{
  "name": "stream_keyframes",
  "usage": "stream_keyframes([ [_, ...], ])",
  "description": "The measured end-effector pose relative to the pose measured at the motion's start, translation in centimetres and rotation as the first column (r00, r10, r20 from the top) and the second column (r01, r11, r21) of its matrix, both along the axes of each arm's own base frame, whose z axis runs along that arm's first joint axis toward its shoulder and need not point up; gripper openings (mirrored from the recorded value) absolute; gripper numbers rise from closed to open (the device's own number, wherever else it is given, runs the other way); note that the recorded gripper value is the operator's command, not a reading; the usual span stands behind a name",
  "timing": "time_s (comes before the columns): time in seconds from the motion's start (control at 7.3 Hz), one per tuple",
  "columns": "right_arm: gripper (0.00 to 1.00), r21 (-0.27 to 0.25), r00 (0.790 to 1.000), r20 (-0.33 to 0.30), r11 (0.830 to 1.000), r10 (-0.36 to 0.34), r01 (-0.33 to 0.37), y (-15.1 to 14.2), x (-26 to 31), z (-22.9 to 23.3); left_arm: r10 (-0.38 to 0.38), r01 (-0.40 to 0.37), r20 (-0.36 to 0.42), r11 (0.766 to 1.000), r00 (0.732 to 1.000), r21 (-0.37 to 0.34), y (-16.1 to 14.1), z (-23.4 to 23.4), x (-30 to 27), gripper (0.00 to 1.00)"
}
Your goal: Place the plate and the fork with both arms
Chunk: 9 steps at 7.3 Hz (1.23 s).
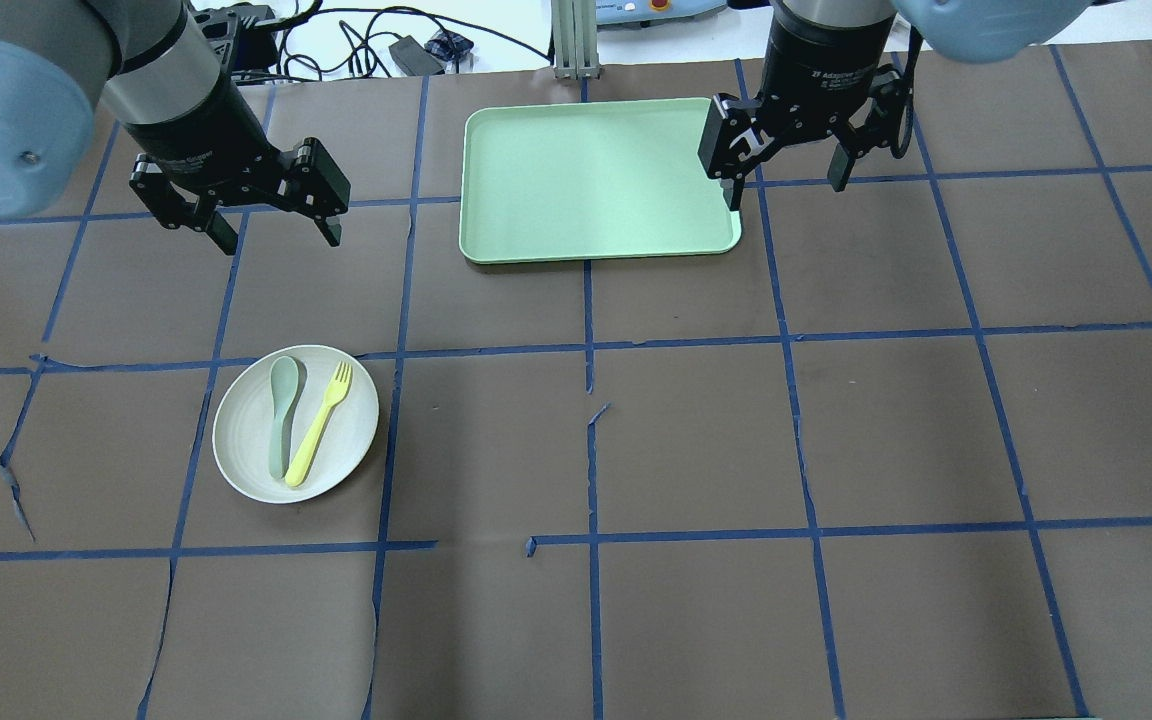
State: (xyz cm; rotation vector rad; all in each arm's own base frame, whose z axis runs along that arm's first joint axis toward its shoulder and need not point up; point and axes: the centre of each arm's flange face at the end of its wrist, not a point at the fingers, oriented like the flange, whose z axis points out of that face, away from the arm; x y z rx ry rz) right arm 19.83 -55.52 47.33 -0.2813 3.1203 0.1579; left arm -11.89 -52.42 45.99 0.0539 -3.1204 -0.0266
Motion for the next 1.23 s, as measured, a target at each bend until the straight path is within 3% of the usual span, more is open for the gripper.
stream_keyframes([
  [1.23, 1.00, 0.011, 1.000, -0.002, 1.000, 0.001, -0.001, -0.24, 0.04, -0.95, -0.011, 0.011, -0.001, 1.000, 1.000, -0.014, -0.10, 0.10, 0.00, 1.00],
])
